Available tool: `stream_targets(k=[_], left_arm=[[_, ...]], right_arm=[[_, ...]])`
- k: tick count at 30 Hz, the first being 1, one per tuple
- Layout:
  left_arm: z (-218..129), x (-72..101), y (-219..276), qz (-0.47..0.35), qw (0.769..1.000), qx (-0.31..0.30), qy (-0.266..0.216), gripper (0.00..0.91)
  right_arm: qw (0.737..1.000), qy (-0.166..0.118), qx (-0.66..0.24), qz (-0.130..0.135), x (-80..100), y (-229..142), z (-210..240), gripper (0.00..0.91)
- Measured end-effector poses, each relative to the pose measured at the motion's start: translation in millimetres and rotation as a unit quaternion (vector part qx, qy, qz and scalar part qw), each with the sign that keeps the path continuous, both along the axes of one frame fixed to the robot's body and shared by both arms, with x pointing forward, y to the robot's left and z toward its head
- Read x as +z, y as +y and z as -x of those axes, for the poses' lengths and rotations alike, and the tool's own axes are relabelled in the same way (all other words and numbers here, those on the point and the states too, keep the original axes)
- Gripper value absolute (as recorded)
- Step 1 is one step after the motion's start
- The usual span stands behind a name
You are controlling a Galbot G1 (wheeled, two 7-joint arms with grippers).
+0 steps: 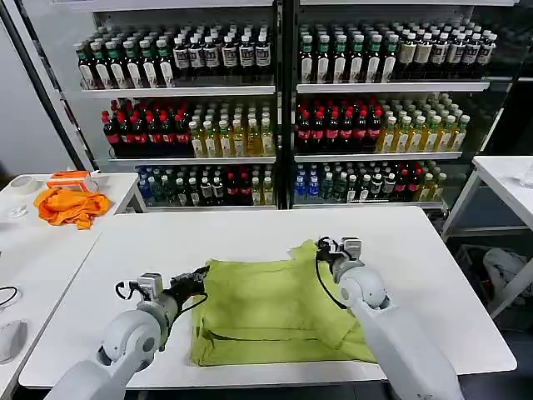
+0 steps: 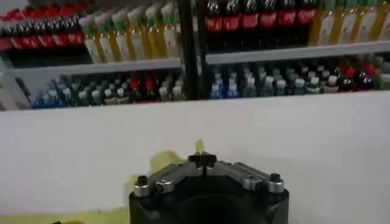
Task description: Fold and organize the clothes.
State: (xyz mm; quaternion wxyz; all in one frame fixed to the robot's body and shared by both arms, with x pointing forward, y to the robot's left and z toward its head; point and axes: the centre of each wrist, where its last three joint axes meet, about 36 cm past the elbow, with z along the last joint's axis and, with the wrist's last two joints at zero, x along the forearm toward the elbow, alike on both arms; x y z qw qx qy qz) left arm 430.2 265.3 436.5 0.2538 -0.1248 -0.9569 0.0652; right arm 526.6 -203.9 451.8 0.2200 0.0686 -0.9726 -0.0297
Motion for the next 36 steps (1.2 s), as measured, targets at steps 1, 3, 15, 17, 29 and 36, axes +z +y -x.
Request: stream_targets(k=[1, 3, 15, 17, 29, 36], left_arm=[[3.2, 1.1, 0.4, 0.002, 1.0, 0.0, -0.001, 0.02], [8.9, 2.8, 1.0, 0.004, 1.0, -0.001, -0.003, 0.02], [45.0, 8.1, 5.2, 0.016, 1.0, -0.005, 0.003, 0.02], [51.1, 7.5, 6.1, 0.015, 1.0, -0.006, 0.006, 0.02], [82.7, -14.8, 10.4, -0.005, 0.999, 0.002, 0.037, 0.02], [90.6, -19.8, 14.8, -0.02, 0.999, 0.006, 0.044, 0.141]], right_arm=[[1.0, -0.005, -0.001, 0.0, 3.0, -2.6, 4.5, 0.0], [1.0, -0.012, -0.002, 0.0, 7.1, -7.2, 13.5, 0.0], [1.0, -0.029, 0.007, 0.005, 13.6, -25.5, 89.4, 0.0], [1.0, -0.029, 0.008, 0.004, 14.3, -27.8, 101.8, 0.0], [1.0, -0.019, -0.001, -0.006, 14.7, -37.3, 157.0, 0.0], [1.0, 0.001, -0.009, -0.008, 5.2, -38.3, 181.1, 0.0]])
